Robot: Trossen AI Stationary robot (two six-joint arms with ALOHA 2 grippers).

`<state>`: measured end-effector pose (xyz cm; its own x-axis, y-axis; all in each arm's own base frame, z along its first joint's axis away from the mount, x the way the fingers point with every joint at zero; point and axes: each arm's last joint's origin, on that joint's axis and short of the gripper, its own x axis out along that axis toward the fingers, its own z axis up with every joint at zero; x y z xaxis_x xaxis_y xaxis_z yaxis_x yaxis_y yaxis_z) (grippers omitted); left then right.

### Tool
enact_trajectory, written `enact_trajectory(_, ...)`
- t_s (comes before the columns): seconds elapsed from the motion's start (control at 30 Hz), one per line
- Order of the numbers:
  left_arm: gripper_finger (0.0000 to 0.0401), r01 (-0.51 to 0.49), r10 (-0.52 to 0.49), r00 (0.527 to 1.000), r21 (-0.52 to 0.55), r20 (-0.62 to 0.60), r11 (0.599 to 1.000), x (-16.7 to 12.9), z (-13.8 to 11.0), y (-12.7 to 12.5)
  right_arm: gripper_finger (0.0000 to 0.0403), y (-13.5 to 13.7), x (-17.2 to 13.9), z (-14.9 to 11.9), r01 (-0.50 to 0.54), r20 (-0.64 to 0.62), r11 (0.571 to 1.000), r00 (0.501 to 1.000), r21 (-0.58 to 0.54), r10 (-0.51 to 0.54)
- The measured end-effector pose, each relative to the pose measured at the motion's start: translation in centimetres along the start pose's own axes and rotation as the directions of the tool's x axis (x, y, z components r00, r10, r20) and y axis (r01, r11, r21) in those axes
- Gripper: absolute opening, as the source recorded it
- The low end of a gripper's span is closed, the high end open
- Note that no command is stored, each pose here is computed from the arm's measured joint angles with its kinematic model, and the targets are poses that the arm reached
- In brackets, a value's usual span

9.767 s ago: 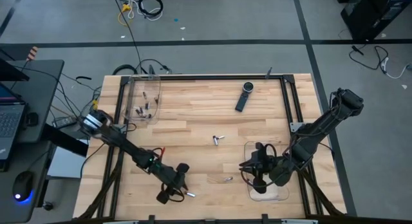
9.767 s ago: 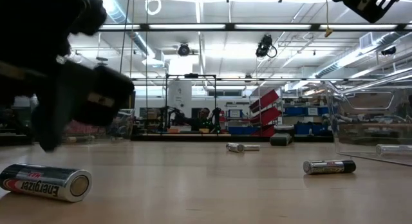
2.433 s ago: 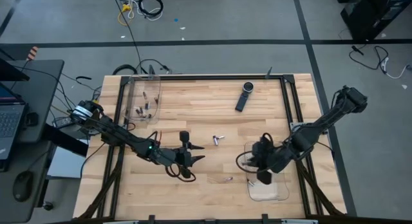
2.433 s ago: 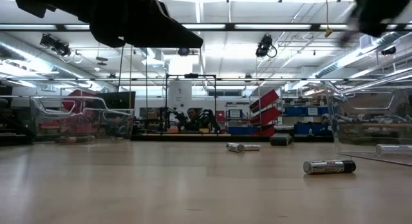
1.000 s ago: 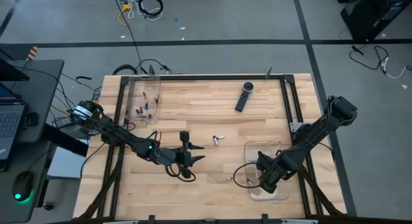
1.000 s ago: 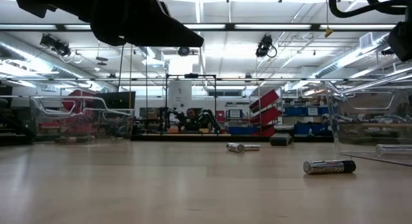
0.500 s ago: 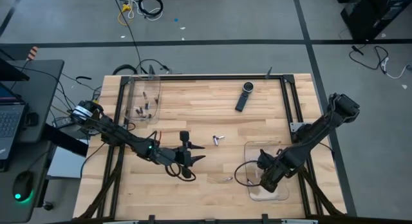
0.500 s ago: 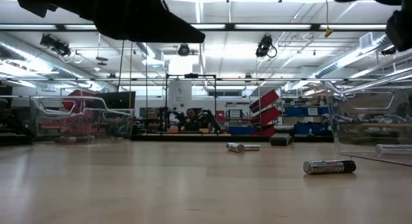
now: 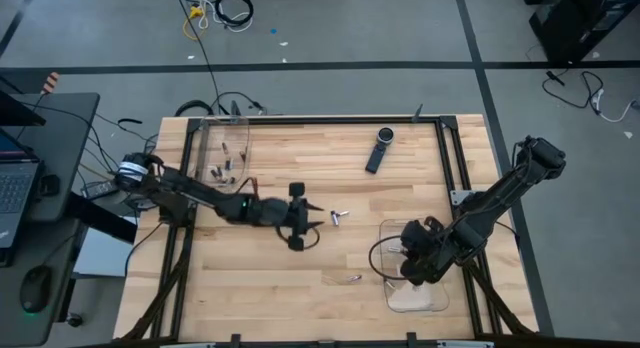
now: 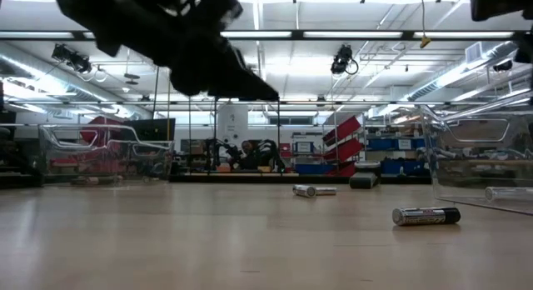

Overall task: Sort batteries
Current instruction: Put the silver battery into the bottom transparent bin

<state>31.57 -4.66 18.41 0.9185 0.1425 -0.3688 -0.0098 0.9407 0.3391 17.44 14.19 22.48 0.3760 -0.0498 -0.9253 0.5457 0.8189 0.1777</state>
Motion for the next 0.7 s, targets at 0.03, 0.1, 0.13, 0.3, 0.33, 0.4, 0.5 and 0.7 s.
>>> enact_trajectory(0.03, 0.0156, 0.015, -0.015, 1.0, 0.0, -0.013, 1.0, 0.2, -0.3, 0.6, 0.0083, 0.0, 0.0, 0.1, 0.006, 0.021, 1.0, 1.0, -0.009, -0.005)
enact_trajectory(0.1, 0.0156, 0.048, -0.049, 0.998, -0.015, -0.029, 0.999, 0.6, -0.9, 1.9, 0.0083, -0.1, 0.0, 0.2, 0.017, 0.057, 1.0, 0.998, -0.021, -0.016)
enact_trajectory(0.13, 0.0156, 0.063, -0.064, 0.998, -0.026, -0.027, 0.998, 0.9, -1.2, 2.4, 0.0083, -0.1, 0.0, 0.3, 0.024, 0.077, 0.999, 0.997, -0.025, -0.022)
enact_trajectory(0.3, 0.0156, 0.078, -0.079, 0.997, -0.082, -0.005, 0.994, 2.4, -2.5, 3.9, 0.0083, -0.1, 0.0, 0.6, 0.047, 0.181, 0.999, 0.983, -0.027, -0.042)
enact_trajectory(0.33, 0.0156, 0.087, -0.087, 0.996, -0.079, -0.001, 0.993, 2.8, -2.9, 3.9, 0.0083, -0.1, 0.0, 0.6, 0.05, 0.196, 0.998, 0.98, -0.028, -0.044)
enact_trajectory(0.4, 0.0156, 0.106, -0.106, 0.994, -0.058, -0.007, 0.993, 3.6, -3.7, 3.6, 0.0083, -0.1, -0.1, 0.7, 0.06, 0.222, 0.998, 0.974, -0.03, -0.052)
enact_trajectory(0.5, 0.0156, 0.132, -0.133, 0.99, -0.041, -0.043, 0.99, 4.4, -5.0, 3.5, 0.0084, -0.1, -0.1, 0.8, 0.07, 0.251, 0.997, 0.966, -0.031, -0.06)
enact_trajectory(0.7, 0.0156, 0.114, -0.116, 0.993, -0.096, -0.016, 0.989, 6.9, -5.2, 3.5, 0.0083, -0.2, 0.0, 1.0, 0.079, 0.272, 0.997, 0.96, -0.022, -0.07)
